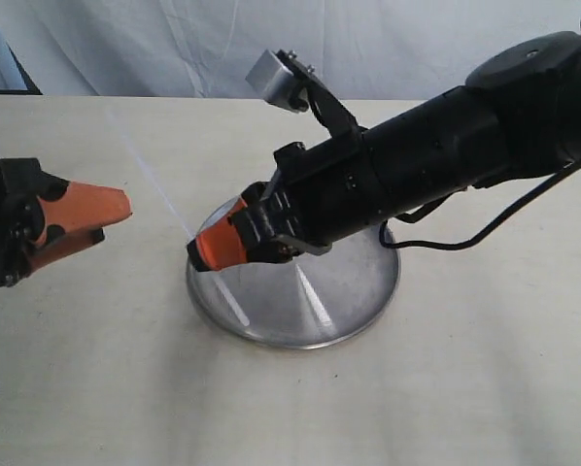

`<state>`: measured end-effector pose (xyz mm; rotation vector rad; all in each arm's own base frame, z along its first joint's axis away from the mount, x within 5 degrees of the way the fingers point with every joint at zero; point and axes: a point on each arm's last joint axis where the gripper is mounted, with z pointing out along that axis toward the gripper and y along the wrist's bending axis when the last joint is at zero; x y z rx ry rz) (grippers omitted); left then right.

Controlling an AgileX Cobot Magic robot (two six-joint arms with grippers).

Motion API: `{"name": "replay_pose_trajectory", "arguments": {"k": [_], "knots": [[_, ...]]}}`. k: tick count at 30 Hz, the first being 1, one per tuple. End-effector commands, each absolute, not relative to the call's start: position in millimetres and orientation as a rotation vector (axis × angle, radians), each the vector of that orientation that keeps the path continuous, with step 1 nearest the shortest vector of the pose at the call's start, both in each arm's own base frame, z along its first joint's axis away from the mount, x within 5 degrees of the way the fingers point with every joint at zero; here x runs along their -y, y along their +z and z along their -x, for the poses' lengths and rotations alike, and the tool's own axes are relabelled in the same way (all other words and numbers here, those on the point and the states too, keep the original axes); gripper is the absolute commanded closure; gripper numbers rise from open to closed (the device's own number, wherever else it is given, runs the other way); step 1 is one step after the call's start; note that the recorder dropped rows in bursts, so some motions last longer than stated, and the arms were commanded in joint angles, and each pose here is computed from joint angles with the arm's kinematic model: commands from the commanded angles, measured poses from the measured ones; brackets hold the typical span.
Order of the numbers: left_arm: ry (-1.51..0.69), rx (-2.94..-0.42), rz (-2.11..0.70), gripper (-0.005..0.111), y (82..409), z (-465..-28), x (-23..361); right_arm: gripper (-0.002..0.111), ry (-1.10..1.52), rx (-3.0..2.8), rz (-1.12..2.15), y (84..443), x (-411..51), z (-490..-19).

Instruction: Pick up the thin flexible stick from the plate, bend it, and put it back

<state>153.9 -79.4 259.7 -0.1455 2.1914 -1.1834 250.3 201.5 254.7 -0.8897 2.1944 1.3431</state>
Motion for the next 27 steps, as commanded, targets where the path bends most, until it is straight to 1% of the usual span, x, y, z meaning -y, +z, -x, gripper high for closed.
{"name": "replay_pose_trajectory", "arguments": {"k": [1,4,8,11,12,14,16,17,22,27], "knots": [[-1.297,-2.113,0.138,0.059,268.5,-153.9,84.0,0.109,1.372,-2.164,0.881,258.8,-206.1,-246.5],[-1.353,-2.039,0.177,0.059,274.8,-156.2,84.5,0.109,1.39,-2.158,0.893,259.5,-210.6,-242.9],[-1.331,-1.997,0.151,0.059,277.1,-158.1,83.7,0.109,1.459,-2.145,0.948,261.3,-212.9,-235.9],[-1.32,-1.994,0.17,0.064,276.9,-159.2,82.7,0.109,1.509,-2.131,0.987,263.0,-213.2,-231.7],[-1.318,-1.994,0.171,0.068,276.9,-159.4,82.6,0.109,1.521,-2.125,0.99,263.7,-213.4,-231.0],[-1.317,-1.993,0.169,0.081,276.9,-159.4,82.6,0.109,1.542,-2.11,0.994,265.0,-213.8,-230.2],[-1.301,-1.99,0.145,0.099,276.9,-159.4,82.6,0.109,1.569,-2.094,0.997,266.7,-214.2,-229.1],[-1.29,-1.986,0.126,0.107,276.9,-159.4,82.6,0.109,1.586,-2.088,0.999,267.5,-214.4,-228.2],[-1.286,-1.96,0.115,0.106,278.7,-160.2,82.3,0.109,1.636,-2.057,1.043,269.8,-214.4,-224.1],[-1.242,-1.944,0.039,0.106,279.4,-160.1,82.6,0.109,1.618,-2.064,1.079,268.0,-213.5,-222.9]]}}
